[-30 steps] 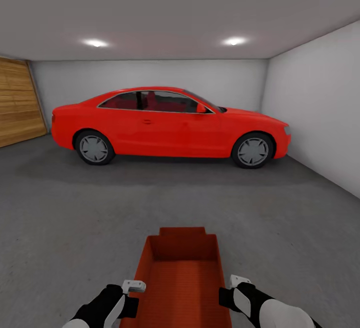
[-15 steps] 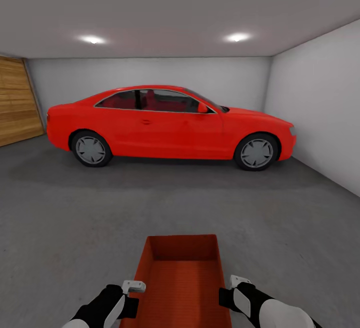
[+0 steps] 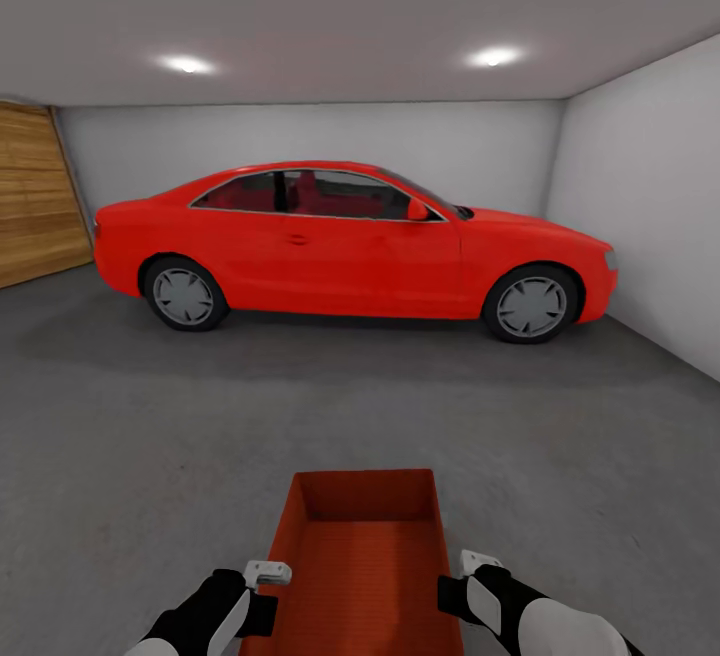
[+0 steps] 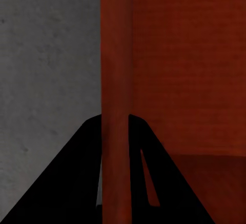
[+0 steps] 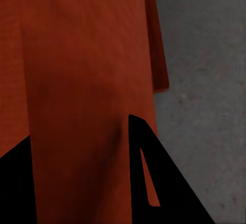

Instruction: Move the two storage containers from the living room to the garage. In the garage, place one container on the floor and stack the other container on top of it (either order is fine).

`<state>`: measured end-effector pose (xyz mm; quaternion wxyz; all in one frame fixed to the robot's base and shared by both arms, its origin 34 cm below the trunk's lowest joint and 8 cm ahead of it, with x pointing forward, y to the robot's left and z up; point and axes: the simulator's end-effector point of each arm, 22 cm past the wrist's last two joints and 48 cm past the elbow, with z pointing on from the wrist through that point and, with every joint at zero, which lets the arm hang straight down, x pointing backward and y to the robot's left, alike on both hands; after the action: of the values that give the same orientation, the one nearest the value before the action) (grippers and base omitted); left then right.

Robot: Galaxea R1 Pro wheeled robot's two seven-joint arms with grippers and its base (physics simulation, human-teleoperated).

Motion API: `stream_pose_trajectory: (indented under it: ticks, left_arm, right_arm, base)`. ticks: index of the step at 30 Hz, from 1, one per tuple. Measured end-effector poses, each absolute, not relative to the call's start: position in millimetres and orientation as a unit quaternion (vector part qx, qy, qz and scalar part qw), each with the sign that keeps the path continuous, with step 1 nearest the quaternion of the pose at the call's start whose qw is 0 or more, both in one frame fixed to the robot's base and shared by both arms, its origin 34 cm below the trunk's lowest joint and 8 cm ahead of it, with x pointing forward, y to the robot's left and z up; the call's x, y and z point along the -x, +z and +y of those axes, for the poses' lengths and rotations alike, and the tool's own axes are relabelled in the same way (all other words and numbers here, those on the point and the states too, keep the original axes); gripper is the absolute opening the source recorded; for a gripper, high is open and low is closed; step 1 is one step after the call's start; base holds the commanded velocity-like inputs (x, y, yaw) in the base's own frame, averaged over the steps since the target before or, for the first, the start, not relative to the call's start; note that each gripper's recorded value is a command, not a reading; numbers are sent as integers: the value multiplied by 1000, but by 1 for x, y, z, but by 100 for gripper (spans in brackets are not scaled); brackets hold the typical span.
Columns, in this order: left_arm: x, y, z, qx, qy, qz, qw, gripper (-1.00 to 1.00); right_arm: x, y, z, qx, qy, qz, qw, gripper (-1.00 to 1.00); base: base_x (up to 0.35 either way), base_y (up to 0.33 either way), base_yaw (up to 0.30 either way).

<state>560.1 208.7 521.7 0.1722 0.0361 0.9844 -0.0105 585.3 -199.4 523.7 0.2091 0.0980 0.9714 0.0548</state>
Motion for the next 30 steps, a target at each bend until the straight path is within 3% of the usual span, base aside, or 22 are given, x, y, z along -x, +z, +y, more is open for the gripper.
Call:
stream_pose_trajectory:
  ticks: [19,30]
  left_arm:
    - [-558,515,206,-41,-9,985,166,-100]
    - [-554,510,205,-35,-13,985,166,-100]
  right_arm:
    - [-583,516,-202,-99,53,973,203,-100]
    - [-583,515,-203,-93,49,973,203,-100]
  base:
    - [340,0,1]
    - [61,-3,0]
